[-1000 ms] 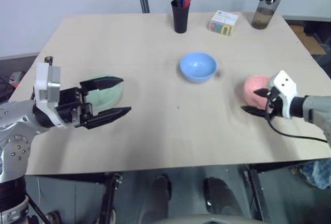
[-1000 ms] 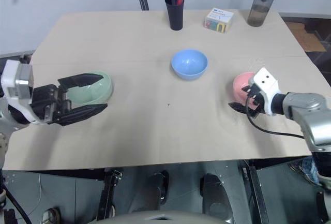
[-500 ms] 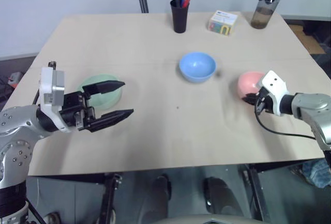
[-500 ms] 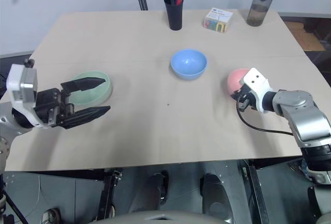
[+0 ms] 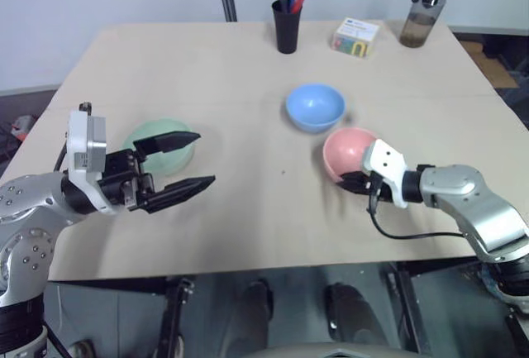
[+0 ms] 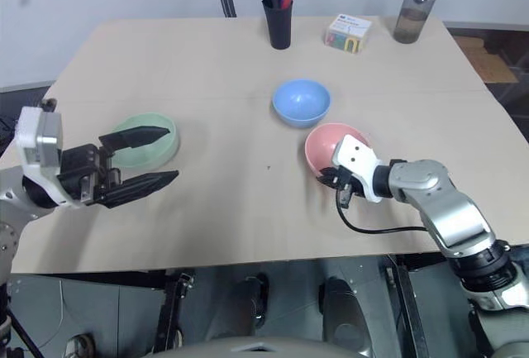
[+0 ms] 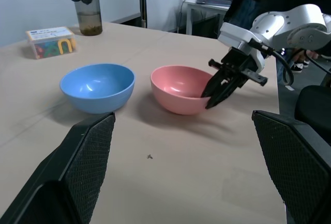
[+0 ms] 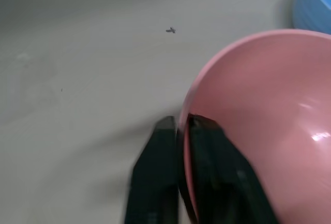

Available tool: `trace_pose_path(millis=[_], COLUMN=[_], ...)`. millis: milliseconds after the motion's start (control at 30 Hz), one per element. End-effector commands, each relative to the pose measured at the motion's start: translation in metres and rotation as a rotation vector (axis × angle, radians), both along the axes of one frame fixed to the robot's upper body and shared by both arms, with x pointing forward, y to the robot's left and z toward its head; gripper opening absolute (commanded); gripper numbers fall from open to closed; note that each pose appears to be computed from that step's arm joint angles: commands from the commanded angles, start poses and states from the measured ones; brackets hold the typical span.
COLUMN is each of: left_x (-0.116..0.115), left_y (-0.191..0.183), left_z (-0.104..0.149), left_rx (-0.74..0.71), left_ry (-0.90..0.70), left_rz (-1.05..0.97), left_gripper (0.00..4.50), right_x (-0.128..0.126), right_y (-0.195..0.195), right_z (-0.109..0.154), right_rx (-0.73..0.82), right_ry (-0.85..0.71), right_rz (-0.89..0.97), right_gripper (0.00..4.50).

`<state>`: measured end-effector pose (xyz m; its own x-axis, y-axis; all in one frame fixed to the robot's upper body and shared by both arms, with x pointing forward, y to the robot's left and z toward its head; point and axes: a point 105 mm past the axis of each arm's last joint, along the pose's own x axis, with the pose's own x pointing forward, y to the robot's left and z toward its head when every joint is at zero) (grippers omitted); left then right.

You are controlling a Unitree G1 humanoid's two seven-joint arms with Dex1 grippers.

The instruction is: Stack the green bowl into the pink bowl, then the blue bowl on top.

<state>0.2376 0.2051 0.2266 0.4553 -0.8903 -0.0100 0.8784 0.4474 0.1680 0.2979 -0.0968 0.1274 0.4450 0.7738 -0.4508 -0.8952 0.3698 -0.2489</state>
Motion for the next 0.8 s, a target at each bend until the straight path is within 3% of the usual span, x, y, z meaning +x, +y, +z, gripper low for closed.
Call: trace_pose_path(millis=[33,167,200,300,367,467,567,800], left_x=[-0.004,-0.003,-0.001,0.019,0.036,0.043,0.048,0.056], left_y=[0.001,0.004,0.006,0.024,0.053,0.082,0.089,0.073], left_z=[0.01,0.008,0.007,-0.001,-0.008,-0.015,-0.024,-0.041], left_rx=[0.008,-0.003,-0.003,0.081,0.29,0.449,0.552,0.589], left_ry=[-0.052,-0.045,-0.042,-0.085,-0.155,-0.129,-0.054,0.079], left_rz=[0.015,0.049,0.072,0.33,0.664,0.936,1.037,1.083], left_gripper=[4.5,4.5,4.5,4.5,4.5,4.5,4.5,4.5], right_x=[0.004,0.002,0.0,-0.006,-0.017,-0.022,-0.023,-0.021], right_y=[0.005,0.005,0.004,0.005,0.004,-0.001,-0.001,-0.003], right_z=[0.017,0.023,0.024,0.047,0.065,0.077,0.083,0.084], right_rx=[0.015,0.022,0.024,0.11,0.184,0.209,0.224,0.227], right_ry=[-0.058,-0.063,-0.067,-0.144,-0.185,-0.234,-0.279,-0.304], right_rz=[0.018,0.032,0.038,0.06,0.128,0.155,0.176,0.191], right_gripper=[2.27,3.8,4.37,4.44,4.44,4.44,4.44,4.44])
